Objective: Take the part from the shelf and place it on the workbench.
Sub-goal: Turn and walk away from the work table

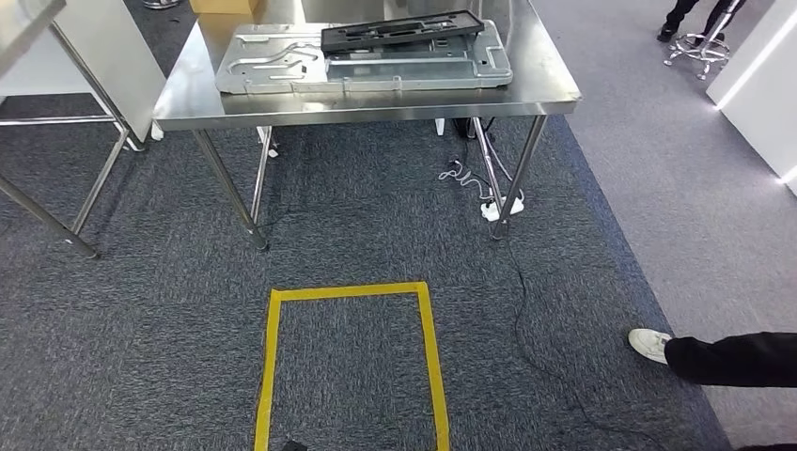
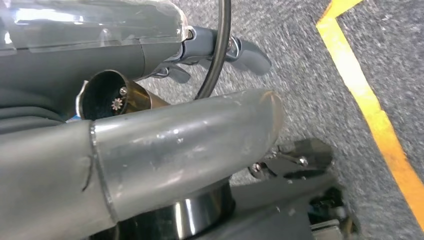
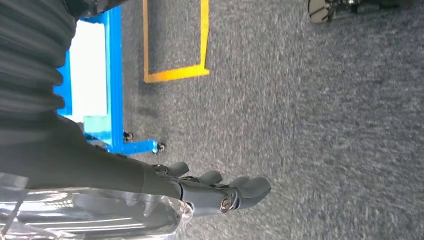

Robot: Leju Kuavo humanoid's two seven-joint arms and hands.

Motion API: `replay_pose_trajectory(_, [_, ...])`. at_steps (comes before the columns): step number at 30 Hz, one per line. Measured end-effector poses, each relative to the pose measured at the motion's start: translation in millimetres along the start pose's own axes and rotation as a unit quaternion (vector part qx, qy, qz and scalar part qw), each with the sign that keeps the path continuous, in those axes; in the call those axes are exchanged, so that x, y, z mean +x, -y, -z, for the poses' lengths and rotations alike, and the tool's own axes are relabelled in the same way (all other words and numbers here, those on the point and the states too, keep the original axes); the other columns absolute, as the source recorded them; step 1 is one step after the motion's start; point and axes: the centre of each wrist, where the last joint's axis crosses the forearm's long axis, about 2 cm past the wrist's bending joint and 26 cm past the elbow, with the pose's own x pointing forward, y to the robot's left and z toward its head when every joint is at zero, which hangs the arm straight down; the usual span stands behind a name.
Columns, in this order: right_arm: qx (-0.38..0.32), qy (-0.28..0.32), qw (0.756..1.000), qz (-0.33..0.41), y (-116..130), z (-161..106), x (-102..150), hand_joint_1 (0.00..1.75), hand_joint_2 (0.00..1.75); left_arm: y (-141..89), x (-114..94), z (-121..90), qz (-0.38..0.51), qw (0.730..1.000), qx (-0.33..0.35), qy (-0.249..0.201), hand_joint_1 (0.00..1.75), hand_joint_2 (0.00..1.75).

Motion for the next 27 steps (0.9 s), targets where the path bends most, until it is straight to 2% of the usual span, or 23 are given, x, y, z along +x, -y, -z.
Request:
replay_pose_trajectory(17, [-0.002,0.006,1.000,0.001,3,1,-3,0.00,1.75,1,4,0,0.006,1.000,0.002,0.007,0.00,0.00])
replay_pose_trajectory(27, [0.001,-0.001,1.000,0.014,0,0,-1,0.00,1.75,2,-7,-2,0.010,1.000,0.005,0.001,0.00,0.00])
